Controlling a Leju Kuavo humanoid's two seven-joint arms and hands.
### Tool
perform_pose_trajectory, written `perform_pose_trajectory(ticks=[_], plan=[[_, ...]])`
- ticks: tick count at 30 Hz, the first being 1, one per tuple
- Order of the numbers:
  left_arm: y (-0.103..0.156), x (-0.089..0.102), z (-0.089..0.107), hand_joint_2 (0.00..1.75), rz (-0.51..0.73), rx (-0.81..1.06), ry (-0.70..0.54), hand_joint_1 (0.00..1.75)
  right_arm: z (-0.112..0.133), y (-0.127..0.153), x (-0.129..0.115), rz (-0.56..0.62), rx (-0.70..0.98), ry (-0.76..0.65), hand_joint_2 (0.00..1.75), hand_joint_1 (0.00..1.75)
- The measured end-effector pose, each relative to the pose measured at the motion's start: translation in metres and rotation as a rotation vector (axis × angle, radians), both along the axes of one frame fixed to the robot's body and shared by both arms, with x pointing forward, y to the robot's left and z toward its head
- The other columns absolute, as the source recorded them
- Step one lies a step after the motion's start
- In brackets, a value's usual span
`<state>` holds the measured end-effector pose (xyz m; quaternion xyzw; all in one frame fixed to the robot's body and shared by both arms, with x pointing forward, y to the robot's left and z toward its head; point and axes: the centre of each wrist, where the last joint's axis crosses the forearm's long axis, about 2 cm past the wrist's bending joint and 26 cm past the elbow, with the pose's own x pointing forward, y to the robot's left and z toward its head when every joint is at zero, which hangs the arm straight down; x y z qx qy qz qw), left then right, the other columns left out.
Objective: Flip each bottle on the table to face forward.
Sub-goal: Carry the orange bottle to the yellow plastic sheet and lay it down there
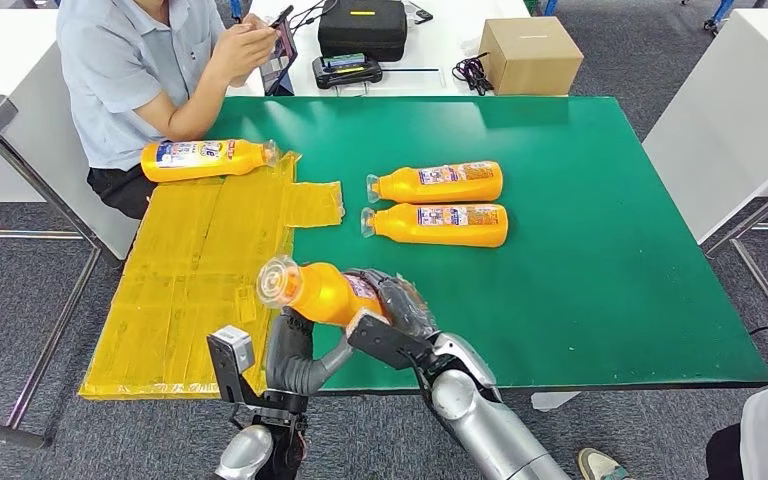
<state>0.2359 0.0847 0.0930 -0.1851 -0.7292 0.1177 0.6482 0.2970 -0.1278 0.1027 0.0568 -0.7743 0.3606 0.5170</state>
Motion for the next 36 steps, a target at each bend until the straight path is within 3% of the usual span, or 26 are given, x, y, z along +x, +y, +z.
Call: perform_pose_trajectory(ticks=[8,29,30,33,34,36], plan=[[-0.005,-0.001,-0.004,1.75,-0.103,-0.054,0.028,0.0,0.001,0.003,0.004,0.035,0.016,0.02,1.75,1.75],[-0.001,0.008,0.002,1.75,0.197,0.169,-0.159,0.03,0.001,0.027,-0.006,0.064,-0.019,0.013,1.75,1.75],[-0.001,0.008,0.003,1.75,0.193,0.159,-0.154,0.24,0.001,0.027,-0.006,0.064,-0.021,0.015,1.75,1.75],[-0.001,0.009,0.004,1.75,0.184,0.139,-0.15,1.52,0.001,0.029,-0.007,0.064,-0.018,0.022,1.75,1.75],[-0.001,0.009,0.005,1.75,0.183,0.135,-0.15,1.75,0.001,0.029,-0.007,0.063,-0.013,0.025,1.75,1.75],[-0.001,0.01,0.006,1.75,0.181,0.126,-0.15,1.75,0.001,0.029,-0.007,0.061,-0.002,0.033,1.75,1.75]])
